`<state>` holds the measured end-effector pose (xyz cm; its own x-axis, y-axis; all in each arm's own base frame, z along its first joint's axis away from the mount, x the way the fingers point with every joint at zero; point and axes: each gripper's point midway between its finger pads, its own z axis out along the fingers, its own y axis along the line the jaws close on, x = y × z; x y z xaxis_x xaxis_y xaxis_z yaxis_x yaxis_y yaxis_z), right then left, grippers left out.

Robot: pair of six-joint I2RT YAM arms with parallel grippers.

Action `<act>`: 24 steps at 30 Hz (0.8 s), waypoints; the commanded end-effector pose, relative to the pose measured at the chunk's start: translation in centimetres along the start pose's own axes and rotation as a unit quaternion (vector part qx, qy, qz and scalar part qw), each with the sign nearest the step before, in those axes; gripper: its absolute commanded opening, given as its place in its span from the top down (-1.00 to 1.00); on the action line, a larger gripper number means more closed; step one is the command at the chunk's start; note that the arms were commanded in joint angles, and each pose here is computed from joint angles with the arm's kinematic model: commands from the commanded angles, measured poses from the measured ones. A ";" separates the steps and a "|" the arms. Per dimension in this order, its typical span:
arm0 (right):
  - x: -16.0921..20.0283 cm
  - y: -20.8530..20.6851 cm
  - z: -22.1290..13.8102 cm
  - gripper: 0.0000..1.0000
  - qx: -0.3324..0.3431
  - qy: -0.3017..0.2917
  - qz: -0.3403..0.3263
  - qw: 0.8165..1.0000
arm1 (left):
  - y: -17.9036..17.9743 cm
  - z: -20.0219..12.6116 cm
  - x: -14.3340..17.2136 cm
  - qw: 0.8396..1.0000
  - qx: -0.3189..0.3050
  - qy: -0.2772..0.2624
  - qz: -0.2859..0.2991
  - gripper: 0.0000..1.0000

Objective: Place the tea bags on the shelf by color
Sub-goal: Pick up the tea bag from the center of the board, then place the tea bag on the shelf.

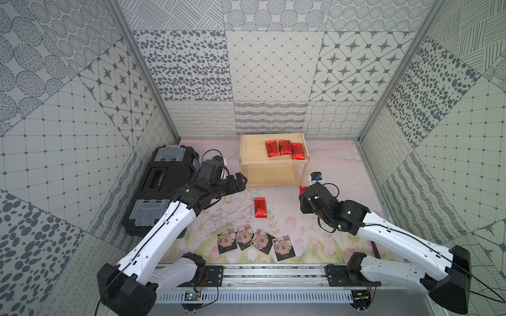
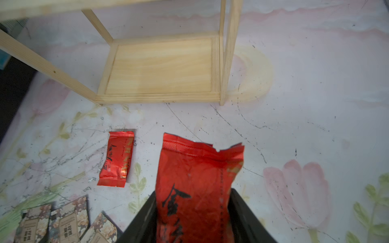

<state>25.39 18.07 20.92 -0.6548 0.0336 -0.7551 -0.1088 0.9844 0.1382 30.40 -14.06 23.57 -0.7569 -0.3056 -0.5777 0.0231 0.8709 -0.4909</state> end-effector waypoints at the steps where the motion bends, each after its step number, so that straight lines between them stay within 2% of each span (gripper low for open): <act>1: -3.0 0.8 -1.1 -0.03 -0.001 -0.024 -0.014 1.000 | -0.6 -0.3 -0.3 1.000 0.011 0.006 0.010 -0.96; 10: -9.2 3.6 -2.6 -0.05 -0.027 -0.060 -0.033 0.997 | -0.7 -0.4 -1.7 1.000 0.011 -0.012 0.012 -0.98; 16: -12.7 5.5 -1.1 -0.04 -0.041 -0.067 -0.045 0.996 | -0.2 0.3 -2.0 1.000 0.004 -0.010 0.011 -0.97; 24: -17.2 10.3 2.0 -0.04 -0.075 -0.093 -0.077 0.990 | 0.5 0.7 -2.4 1.000 -0.002 -0.008 0.009 -0.97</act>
<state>35.23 25.81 32.28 -0.5351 -0.0566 -0.8429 -0.2553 0.9619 0.0975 32.14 -13.26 23.73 -0.7536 -0.3156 -0.5766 0.0043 0.8748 -0.4844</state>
